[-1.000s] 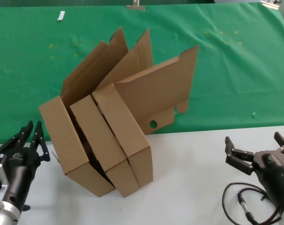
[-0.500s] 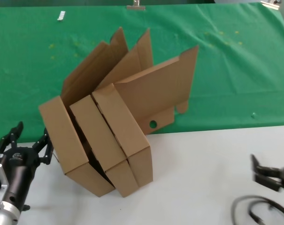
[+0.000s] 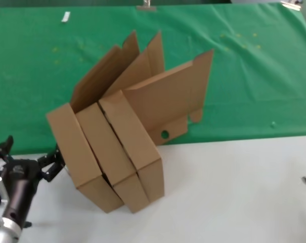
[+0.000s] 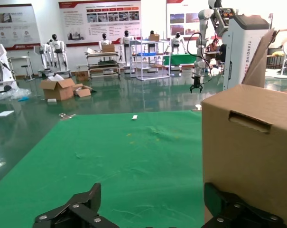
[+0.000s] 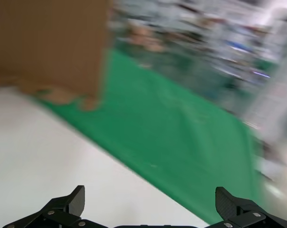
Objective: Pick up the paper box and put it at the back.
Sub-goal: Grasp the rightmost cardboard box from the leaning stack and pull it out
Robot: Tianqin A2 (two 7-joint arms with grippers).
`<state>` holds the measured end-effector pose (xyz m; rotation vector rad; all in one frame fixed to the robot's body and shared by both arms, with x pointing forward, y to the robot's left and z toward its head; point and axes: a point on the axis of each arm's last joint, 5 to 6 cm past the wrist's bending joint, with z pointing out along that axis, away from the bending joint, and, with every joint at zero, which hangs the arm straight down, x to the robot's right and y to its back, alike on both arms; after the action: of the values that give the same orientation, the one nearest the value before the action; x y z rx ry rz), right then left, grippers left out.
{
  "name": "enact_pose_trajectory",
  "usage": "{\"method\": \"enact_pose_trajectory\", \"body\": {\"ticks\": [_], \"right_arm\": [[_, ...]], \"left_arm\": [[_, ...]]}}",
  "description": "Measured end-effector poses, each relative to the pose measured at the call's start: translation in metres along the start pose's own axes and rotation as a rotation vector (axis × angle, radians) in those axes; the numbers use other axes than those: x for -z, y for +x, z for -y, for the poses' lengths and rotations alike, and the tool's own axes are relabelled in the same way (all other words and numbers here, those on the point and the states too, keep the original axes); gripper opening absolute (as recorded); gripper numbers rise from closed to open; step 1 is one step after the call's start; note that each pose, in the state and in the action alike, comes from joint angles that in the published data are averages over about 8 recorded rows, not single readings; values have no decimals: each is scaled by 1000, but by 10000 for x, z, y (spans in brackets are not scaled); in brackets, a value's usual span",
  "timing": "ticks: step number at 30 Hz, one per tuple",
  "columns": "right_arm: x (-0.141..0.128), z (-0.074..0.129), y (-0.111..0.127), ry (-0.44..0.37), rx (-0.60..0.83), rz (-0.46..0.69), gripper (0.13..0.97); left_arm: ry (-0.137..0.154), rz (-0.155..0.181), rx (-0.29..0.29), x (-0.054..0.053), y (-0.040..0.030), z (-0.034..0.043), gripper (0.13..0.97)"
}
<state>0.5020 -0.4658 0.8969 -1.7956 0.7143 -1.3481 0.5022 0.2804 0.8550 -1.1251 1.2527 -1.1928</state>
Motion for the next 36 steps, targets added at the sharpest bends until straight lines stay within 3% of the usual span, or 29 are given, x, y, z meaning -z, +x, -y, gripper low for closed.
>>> {"method": "enact_pose_trajectory", "body": {"ticks": [8, 18, 24, 36], "right_arm": [[-501, 85, 149, 149, 174, 393, 966], [-1134, 241, 28, 417, 218, 745, 966], [-1490, 374, -170, 501, 231, 840, 966], [-1938, 720, -470, 534, 288, 906, 939]], "left_arm": [[0, 0, 0, 0, 0, 0, 812], [0, 0, 0, 0, 0, 0, 921], [0, 0, 0, 0, 0, 0, 954], [0, 0, 0, 0, 0, 0, 965]]}}
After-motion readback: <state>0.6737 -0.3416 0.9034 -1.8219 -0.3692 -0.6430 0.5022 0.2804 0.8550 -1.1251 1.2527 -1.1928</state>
